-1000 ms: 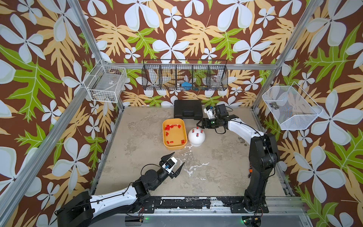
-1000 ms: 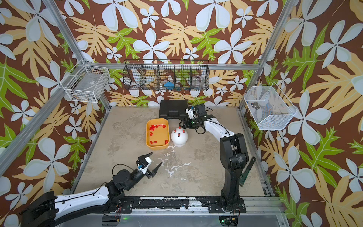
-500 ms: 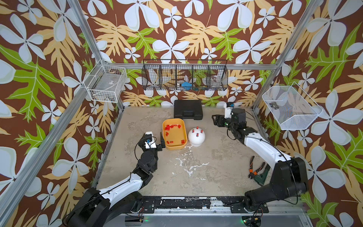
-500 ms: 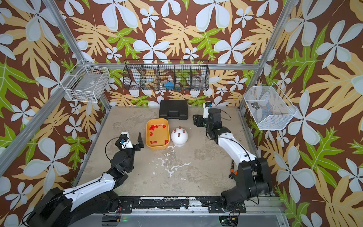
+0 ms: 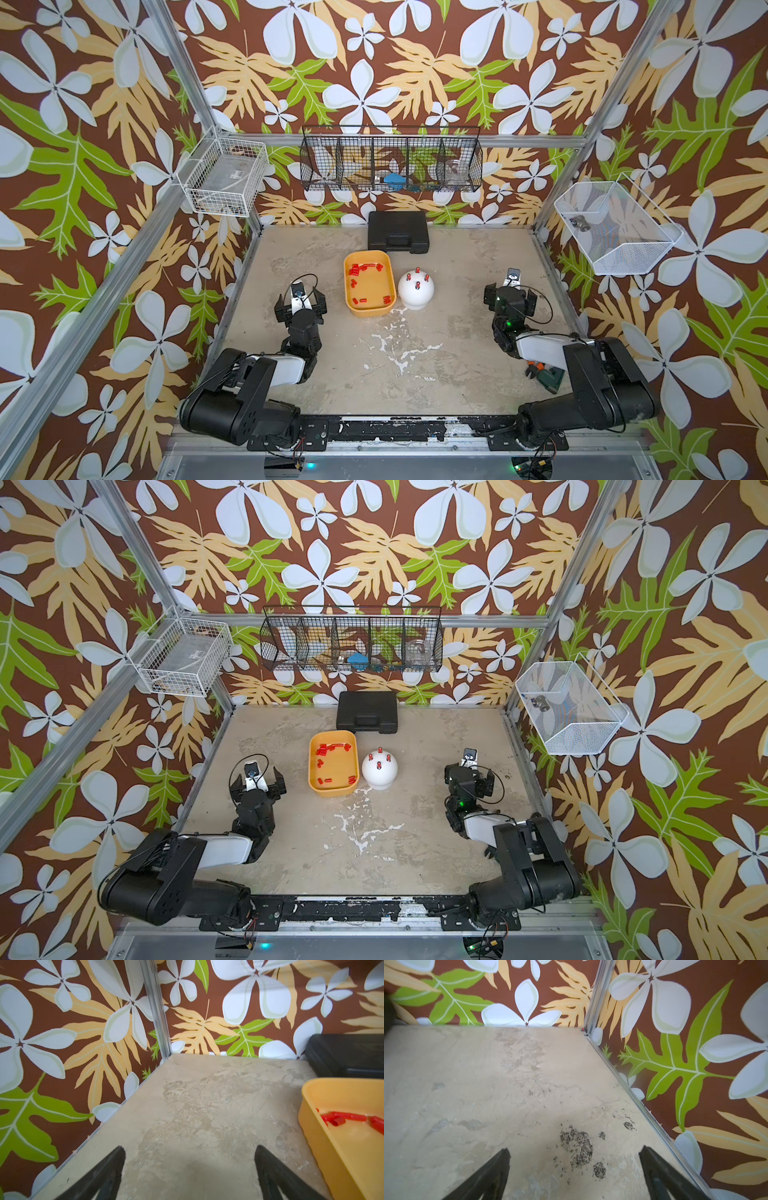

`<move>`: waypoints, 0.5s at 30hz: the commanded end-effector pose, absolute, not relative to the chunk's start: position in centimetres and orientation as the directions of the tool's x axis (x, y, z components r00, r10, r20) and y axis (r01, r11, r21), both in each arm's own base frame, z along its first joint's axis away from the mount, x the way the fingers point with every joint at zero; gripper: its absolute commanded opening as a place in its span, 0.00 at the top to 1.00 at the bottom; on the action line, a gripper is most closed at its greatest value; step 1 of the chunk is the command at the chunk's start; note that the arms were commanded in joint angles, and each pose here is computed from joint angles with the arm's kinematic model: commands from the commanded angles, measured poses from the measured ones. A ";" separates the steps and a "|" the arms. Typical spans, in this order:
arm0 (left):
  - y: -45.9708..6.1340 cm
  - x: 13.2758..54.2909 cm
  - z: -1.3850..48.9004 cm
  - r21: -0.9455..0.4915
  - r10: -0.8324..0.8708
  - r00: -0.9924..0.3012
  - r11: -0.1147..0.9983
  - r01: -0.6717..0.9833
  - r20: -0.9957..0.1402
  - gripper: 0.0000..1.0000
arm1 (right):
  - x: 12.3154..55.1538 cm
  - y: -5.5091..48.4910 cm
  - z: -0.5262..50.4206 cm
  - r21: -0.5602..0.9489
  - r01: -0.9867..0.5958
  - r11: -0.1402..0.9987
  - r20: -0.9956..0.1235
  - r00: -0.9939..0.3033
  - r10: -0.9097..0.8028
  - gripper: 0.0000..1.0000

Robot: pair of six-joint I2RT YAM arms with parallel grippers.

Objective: Cover the protruding screws with screw protection sleeves
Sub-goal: Reset both arms

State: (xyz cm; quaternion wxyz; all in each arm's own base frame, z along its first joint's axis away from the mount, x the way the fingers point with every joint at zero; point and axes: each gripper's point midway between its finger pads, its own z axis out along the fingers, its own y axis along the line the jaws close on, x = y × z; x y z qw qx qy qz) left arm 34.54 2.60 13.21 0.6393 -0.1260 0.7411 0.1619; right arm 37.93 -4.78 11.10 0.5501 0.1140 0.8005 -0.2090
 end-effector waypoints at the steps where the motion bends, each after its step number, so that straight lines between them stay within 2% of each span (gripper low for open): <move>1: 1.6 34.4 15.0 -0.035 -0.049 -0.037 0.951 -0.309 -0.998 0.04 | 39.4 -3.2 12.2 -0.118 0.283 0.952 -0.965 -0.259 -0.042 0.00; 3: 1.2 31.2 15.9 -0.073 -0.055 0.080 0.969 -0.238 -0.995 0.04 | 39.4 0.1 12.1 -0.132 0.077 0.988 -0.964 -0.242 -0.110 0.00; 5: 0.5 29.7 16.3 -0.069 -0.044 0.136 0.980 -0.184 -0.990 0.01 | 38.0 -0.5 13.0 -0.100 0.112 0.989 -0.982 -0.174 -0.080 0.00; 6: -0.4 30.6 16.2 0.002 0.022 0.118 0.985 -0.170 -0.993 0.00 | 36.3 -1.2 13.0 -0.069 0.146 0.987 -0.990 -0.131 -0.050 0.00; 8: 0.0 31.2 15.6 -0.016 -0.001 0.079 0.982 -0.187 -0.997 0.00 | 33.9 -2.3 13.8 -0.036 0.196 0.980 -0.999 -0.023 -0.032 0.00; 9: 0.4 32.0 14.5 -0.024 -0.022 0.014 0.975 -0.222 -1.000 0.00 | 34.4 -2.4 13.9 -0.037 0.203 0.978 -0.999 -0.021 -0.034 0.00; 11: 0.9 34.4 13.8 -0.029 -0.039 -0.040 0.971 -0.237 -0.998 0.00 | 36.3 -2.0 12.7 -0.058 0.180 0.982 -0.992 -0.124 -0.035 0.00; 13: 2.0 35.0 13.2 -0.079 -0.100 -0.075 0.966 -0.245 -0.992 0.00 | 36.1 -2.2 12.6 -0.049 0.183 0.982 -0.992 -0.124 -0.026 0.00; 15: 2.4 34.9 13.7 -0.098 -0.112 -0.041 0.963 -0.252 -0.993 0.00 | 35.9 -2.3 12.8 -0.049 0.188 0.981 -0.994 -0.102 -0.030 0.00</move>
